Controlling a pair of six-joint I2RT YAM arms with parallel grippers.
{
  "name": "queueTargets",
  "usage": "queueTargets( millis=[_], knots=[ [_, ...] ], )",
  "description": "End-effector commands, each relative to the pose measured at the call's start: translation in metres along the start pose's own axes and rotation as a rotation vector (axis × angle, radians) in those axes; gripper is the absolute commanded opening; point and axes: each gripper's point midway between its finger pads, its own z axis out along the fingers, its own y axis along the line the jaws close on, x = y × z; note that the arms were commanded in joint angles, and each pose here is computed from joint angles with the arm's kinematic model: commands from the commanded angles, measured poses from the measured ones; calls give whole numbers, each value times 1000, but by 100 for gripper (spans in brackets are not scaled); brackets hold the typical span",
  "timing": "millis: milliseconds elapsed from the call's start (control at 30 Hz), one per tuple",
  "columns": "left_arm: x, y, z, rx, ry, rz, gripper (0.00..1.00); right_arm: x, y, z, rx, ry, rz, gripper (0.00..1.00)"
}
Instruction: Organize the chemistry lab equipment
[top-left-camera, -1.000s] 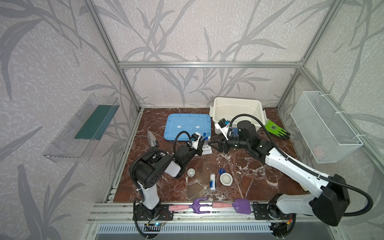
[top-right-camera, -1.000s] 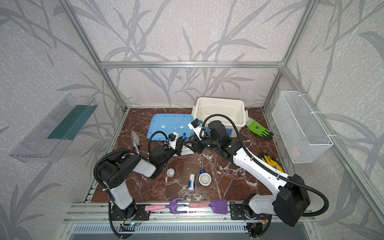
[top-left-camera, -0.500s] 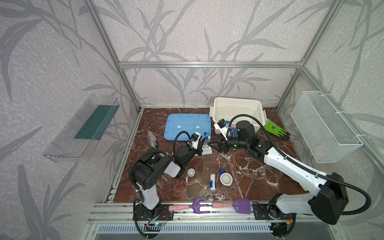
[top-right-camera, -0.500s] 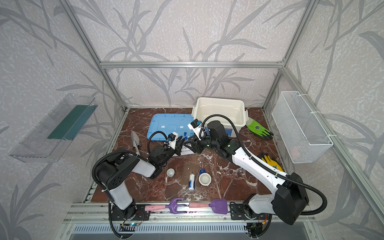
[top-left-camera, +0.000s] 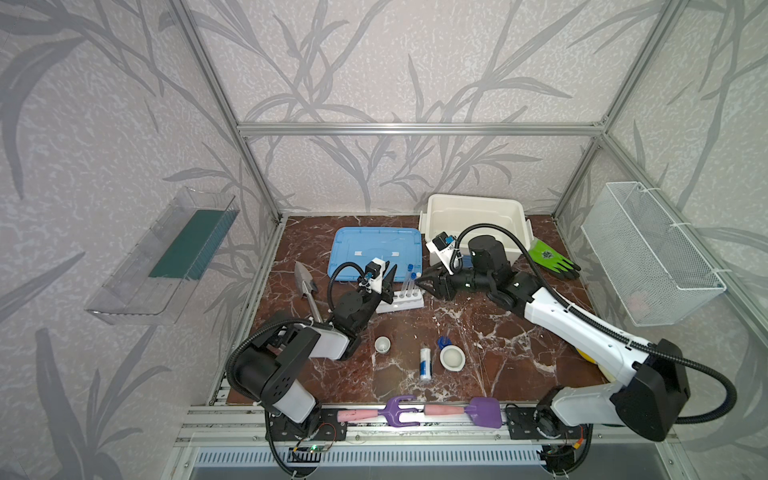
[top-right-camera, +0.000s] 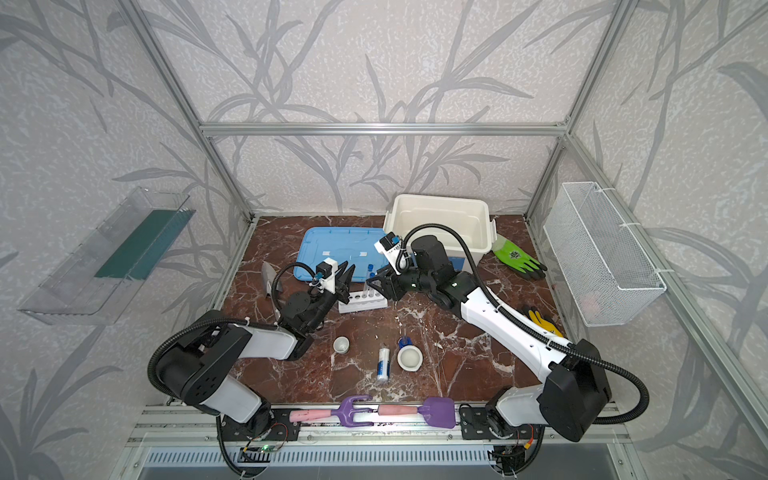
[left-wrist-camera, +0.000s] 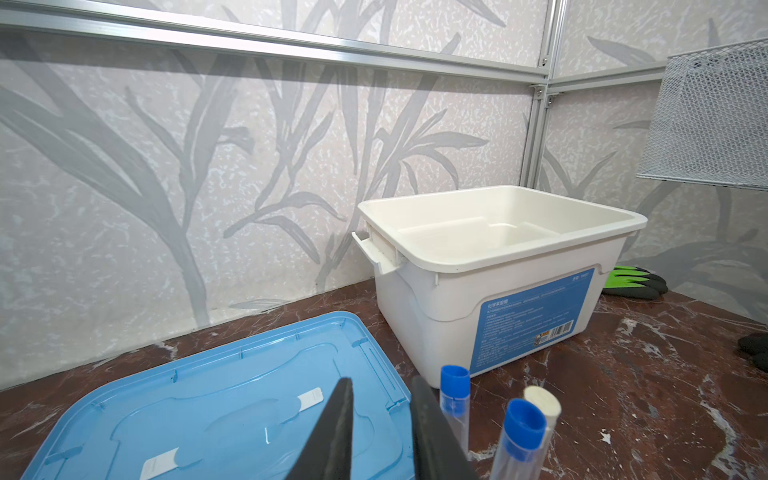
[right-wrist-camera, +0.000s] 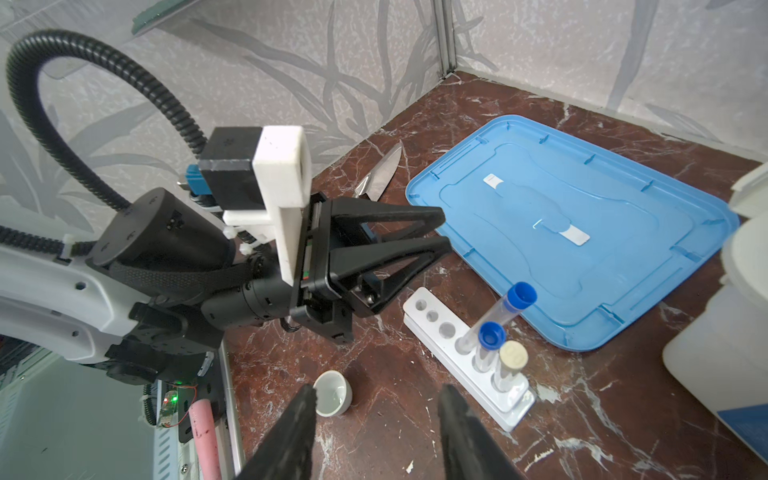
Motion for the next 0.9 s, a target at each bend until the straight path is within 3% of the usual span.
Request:
queueTargets(
  millis=[0,133,533,867],
  knots=[
    [-9,3,2,10,7,-30,27,1,-19,-4,119,49,-18,48],
    [-8,-3,8,59,73,-33,26,2,-35,-5,210,104,-41,47],
    [-2,-2,-21,53,194,-53,25,-10,-98,30,423,252,-78,44],
    [-7,8,-44,-2,231,-55,24,6,-122,64,421,327,-90,44]
  ],
)
